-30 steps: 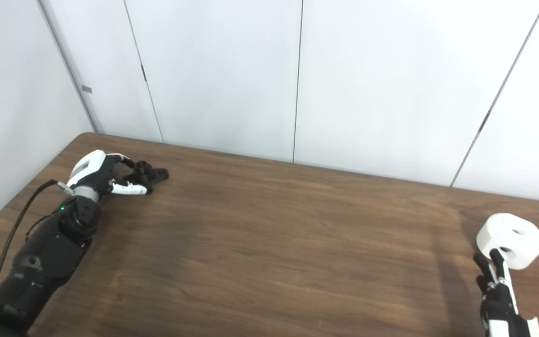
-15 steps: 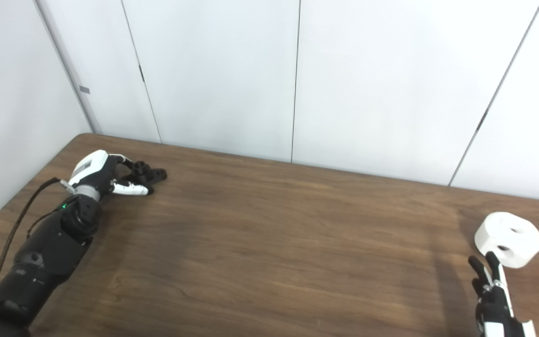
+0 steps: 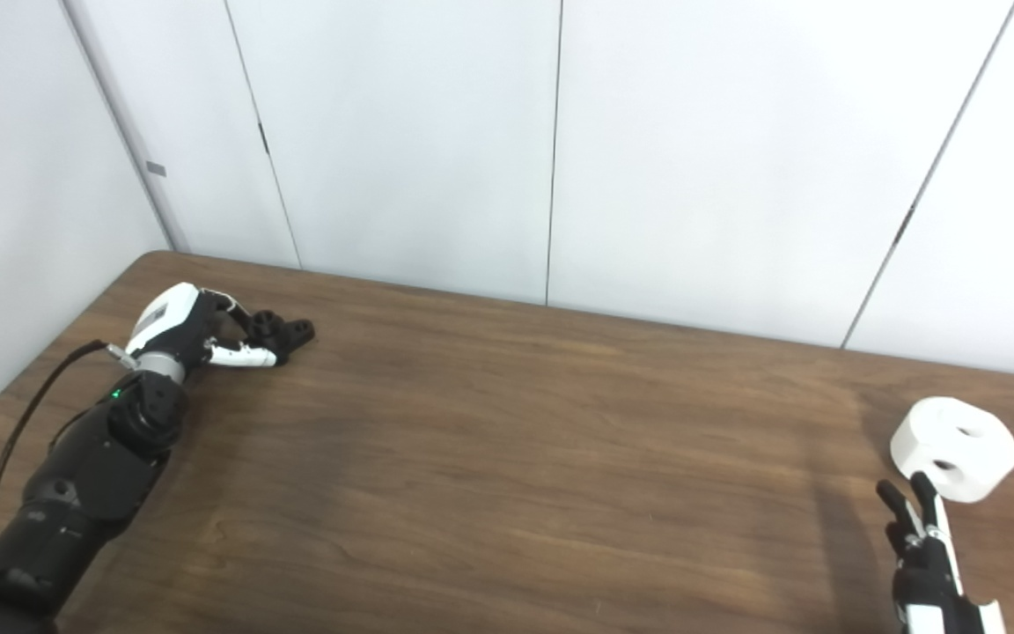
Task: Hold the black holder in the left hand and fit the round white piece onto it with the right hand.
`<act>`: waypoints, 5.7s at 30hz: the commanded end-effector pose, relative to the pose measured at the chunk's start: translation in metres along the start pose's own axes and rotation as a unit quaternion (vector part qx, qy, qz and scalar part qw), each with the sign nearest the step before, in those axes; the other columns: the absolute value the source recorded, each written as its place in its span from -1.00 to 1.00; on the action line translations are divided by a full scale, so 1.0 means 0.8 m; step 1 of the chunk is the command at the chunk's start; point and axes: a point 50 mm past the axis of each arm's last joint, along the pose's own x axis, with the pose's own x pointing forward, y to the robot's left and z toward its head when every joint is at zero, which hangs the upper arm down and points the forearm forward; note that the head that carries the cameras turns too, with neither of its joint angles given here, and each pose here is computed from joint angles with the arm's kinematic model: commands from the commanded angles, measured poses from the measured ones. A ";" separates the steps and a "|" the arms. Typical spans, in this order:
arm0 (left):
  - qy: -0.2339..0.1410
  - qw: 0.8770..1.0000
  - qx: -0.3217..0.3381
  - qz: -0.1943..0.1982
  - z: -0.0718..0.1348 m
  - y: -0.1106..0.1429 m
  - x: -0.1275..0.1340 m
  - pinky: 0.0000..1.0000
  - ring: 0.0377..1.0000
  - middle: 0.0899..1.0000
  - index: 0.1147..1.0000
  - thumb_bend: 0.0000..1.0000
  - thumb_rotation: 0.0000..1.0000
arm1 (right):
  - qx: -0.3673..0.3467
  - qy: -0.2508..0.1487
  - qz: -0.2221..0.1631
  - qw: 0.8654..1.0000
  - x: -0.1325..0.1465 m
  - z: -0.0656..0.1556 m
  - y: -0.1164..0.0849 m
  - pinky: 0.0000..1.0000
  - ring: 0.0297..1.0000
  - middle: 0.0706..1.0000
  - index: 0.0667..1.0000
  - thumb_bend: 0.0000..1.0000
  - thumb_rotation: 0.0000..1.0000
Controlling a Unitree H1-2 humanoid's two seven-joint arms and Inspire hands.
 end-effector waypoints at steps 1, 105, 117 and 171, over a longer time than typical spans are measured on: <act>-0.017 1.000 -0.005 -0.001 0.009 0.010 0.006 0.68 0.78 0.58 -0.16 0.04 -0.91 | 0.030 0.069 -0.011 0.997 -0.042 -0.035 0.017 1.00 1.00 0.86 1.00 0.13 0.97; -0.288 0.948 0.045 -0.125 0.141 -0.131 -0.322 0.74 0.73 0.55 -0.16 0.04 -0.90 | 0.011 0.079 -0.001 0.997 -0.038 0.020 0.028 1.00 1.00 0.83 1.00 0.15 0.99; -0.295 0.944 0.037 -0.143 0.143 -0.154 -0.336 0.75 0.74 0.55 -0.16 0.04 -0.90 | 0.010 0.078 -0.003 0.997 -0.037 0.026 0.029 1.00 1.00 0.82 1.00 0.21 0.95; -0.317 0.928 0.050 -0.190 0.119 -0.212 -0.339 0.69 0.71 0.54 -0.16 0.04 -0.91 | -0.293 -0.010 -0.078 0.953 0.130 0.162 -0.060 0.99 0.93 0.86 0.96 0.37 -0.07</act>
